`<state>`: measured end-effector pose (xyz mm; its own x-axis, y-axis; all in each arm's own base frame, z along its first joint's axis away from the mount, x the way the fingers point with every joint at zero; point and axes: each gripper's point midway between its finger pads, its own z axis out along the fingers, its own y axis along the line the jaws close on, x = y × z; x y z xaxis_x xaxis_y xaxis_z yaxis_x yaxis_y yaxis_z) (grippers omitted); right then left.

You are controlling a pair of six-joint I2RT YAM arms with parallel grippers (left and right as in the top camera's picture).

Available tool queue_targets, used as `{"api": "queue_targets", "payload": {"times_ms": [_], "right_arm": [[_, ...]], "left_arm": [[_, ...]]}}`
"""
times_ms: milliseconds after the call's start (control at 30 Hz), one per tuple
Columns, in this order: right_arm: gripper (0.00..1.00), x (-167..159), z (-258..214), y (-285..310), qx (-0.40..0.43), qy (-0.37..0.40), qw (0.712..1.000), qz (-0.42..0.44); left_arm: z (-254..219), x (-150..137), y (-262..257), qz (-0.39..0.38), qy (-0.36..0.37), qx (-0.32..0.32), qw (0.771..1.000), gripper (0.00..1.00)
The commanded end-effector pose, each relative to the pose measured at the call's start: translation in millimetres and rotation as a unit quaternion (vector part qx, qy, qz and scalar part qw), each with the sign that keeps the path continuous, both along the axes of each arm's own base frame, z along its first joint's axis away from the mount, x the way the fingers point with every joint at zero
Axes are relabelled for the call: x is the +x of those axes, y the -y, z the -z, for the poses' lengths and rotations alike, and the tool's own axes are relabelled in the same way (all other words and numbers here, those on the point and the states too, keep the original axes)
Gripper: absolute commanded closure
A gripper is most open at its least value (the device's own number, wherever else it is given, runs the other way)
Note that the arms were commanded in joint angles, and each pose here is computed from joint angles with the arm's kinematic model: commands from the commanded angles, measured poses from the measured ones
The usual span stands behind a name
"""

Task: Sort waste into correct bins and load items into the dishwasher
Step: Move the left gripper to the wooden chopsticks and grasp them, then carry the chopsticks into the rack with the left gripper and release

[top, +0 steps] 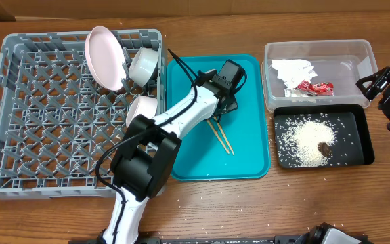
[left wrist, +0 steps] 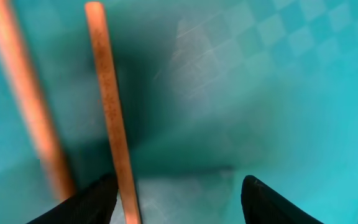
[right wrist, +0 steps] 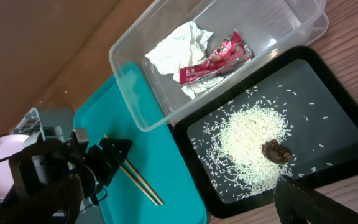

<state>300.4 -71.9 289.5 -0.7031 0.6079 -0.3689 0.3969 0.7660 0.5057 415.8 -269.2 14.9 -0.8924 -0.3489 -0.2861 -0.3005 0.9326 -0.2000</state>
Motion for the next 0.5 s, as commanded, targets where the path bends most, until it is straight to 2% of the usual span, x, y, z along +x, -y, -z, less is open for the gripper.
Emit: {"api": "queue_targets", "payload": {"times_ms": [0,133,200,467], "right_arm": [[0.00,1,-6,3,-0.007,0.008,1.000,0.004],[0.00,1,-6,3,-0.007,0.008,1.000,0.004],[0.00,1,-6,3,-0.007,0.008,1.000,0.004],[0.00,1,-6,3,-0.007,0.008,1.000,0.004]], "left_arm": [[6,-3,0,-0.012,-0.003,0.007,1.000,0.34],[9,-6,2,-0.008,-0.008,0.009,1.000,0.35],[13,-11,5,-0.003,-0.014,0.011,1.000,0.41],[38,-41,14,0.024,-0.061,0.037,0.997,0.91]]}}
